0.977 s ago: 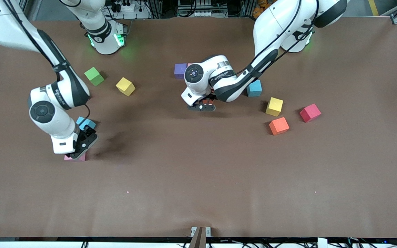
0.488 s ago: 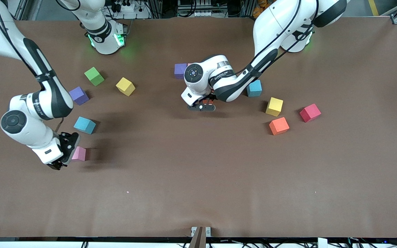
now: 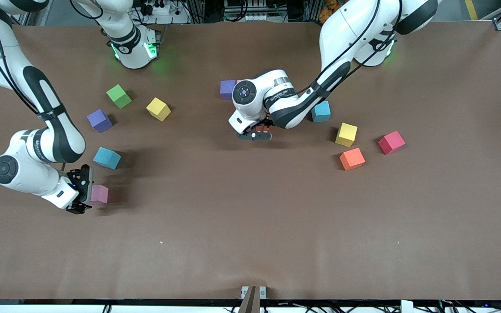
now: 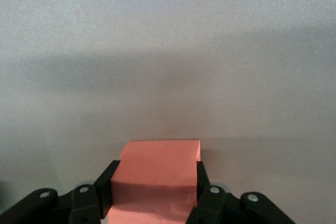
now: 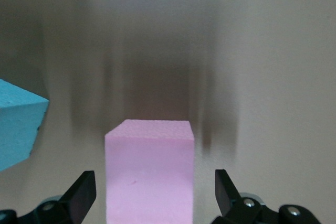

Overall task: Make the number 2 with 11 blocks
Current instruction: 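Grasp the pink cube beside the cyan cube with the right gripper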

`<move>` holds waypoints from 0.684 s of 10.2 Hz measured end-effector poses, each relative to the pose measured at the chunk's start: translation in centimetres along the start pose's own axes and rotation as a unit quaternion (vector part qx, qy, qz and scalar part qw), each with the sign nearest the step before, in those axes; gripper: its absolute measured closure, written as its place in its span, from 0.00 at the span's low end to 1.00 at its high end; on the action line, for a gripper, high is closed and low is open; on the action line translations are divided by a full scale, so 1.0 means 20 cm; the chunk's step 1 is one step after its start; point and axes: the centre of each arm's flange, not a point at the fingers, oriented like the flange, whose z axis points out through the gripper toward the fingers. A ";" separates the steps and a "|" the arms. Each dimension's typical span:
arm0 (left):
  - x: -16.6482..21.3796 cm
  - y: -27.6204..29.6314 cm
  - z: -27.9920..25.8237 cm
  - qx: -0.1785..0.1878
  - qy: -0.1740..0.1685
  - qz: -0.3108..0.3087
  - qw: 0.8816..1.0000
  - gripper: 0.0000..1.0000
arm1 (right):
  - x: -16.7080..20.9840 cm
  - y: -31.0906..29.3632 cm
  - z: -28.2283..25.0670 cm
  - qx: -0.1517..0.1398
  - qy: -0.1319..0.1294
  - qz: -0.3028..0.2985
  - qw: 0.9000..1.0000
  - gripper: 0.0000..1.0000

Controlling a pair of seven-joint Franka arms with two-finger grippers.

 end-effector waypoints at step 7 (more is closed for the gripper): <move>0.00 0.02 -0.02 -0.002 0.004 0.000 1.000 0.40 | 0.03 0.01 0.05 0.005 0.006 0.017 1.000 0.00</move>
